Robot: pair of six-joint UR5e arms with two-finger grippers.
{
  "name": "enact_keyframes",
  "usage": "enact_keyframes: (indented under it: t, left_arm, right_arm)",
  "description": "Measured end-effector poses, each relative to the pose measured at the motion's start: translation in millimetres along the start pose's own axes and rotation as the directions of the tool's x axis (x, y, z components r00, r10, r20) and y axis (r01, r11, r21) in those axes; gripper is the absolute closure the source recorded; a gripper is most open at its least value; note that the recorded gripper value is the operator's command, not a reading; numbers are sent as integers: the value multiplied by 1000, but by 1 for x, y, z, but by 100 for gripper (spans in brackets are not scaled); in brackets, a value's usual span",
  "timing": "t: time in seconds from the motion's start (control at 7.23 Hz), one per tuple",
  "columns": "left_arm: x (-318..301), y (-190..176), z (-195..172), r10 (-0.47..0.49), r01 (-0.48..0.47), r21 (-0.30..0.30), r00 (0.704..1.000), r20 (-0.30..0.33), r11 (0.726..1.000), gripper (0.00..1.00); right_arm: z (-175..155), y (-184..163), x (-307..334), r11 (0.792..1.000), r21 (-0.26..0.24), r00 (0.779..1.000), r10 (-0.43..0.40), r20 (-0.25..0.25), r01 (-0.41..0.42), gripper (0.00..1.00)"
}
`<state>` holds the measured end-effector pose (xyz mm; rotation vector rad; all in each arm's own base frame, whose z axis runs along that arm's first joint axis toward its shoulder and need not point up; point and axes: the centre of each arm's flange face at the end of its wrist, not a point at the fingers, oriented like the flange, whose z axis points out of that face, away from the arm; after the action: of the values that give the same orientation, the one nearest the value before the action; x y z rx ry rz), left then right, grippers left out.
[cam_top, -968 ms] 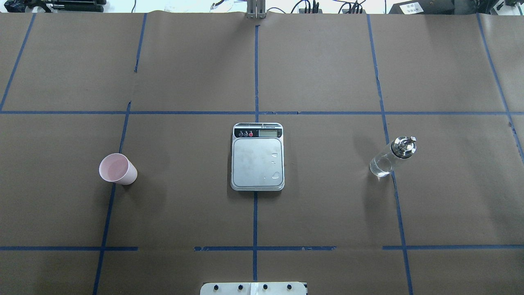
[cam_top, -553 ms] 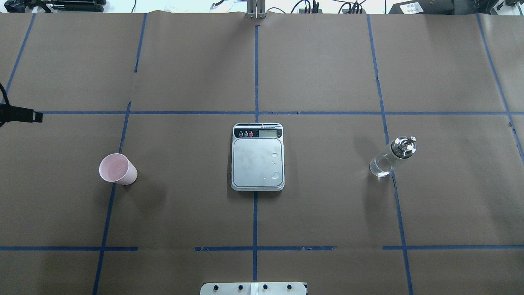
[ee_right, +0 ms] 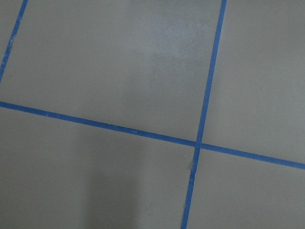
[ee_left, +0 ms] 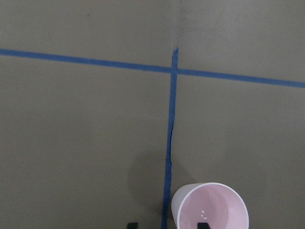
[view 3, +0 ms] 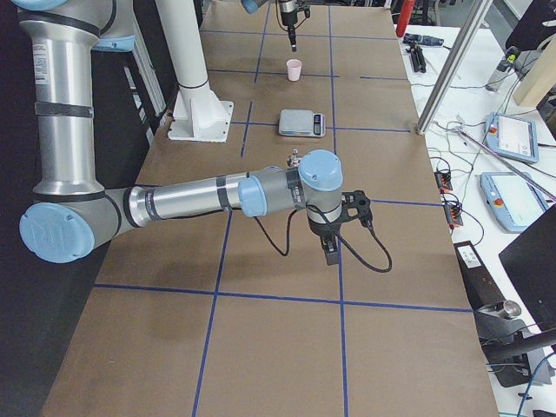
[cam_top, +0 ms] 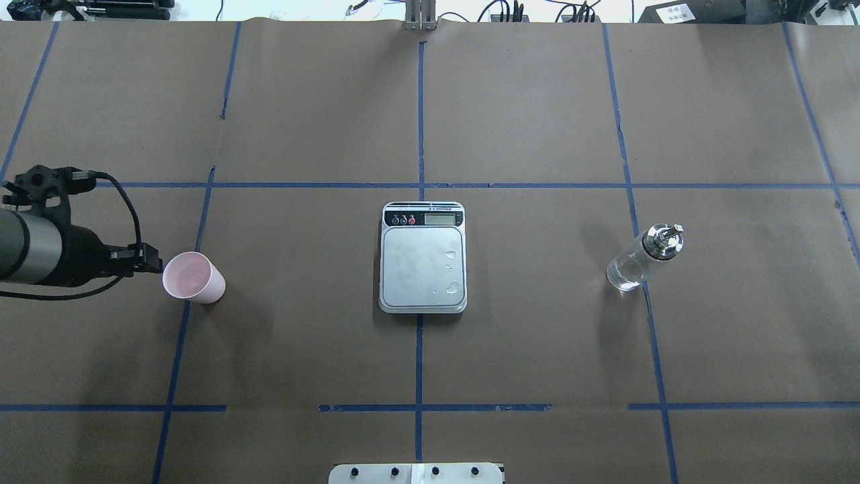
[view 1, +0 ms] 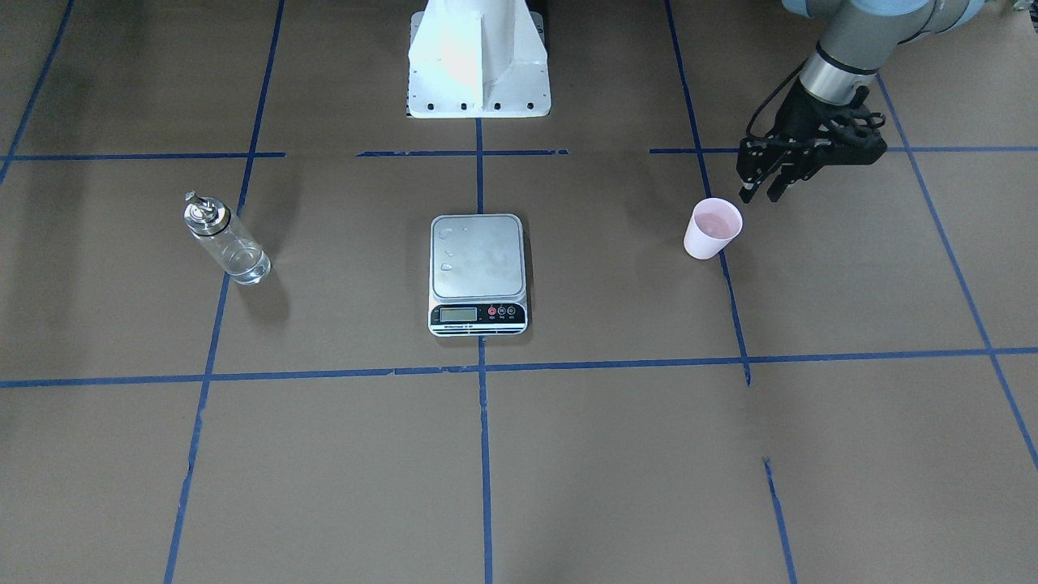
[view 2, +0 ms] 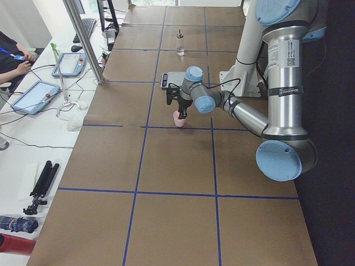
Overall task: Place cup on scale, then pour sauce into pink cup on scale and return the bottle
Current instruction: 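Reach the left gripper down to the pink cup and grasp it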
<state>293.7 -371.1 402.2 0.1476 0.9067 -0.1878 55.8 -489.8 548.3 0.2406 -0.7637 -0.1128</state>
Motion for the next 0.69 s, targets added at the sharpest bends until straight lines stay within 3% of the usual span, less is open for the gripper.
enact_keyframes:
  t: [0.69]
  left_arm:
    - [2, 7, 30, -4, 4, -19, 999, 37, 1000, 49]
  right_arm:
    - [-1, -1, -1, 1000, 2, 1000, -1, 0, 1, 0]
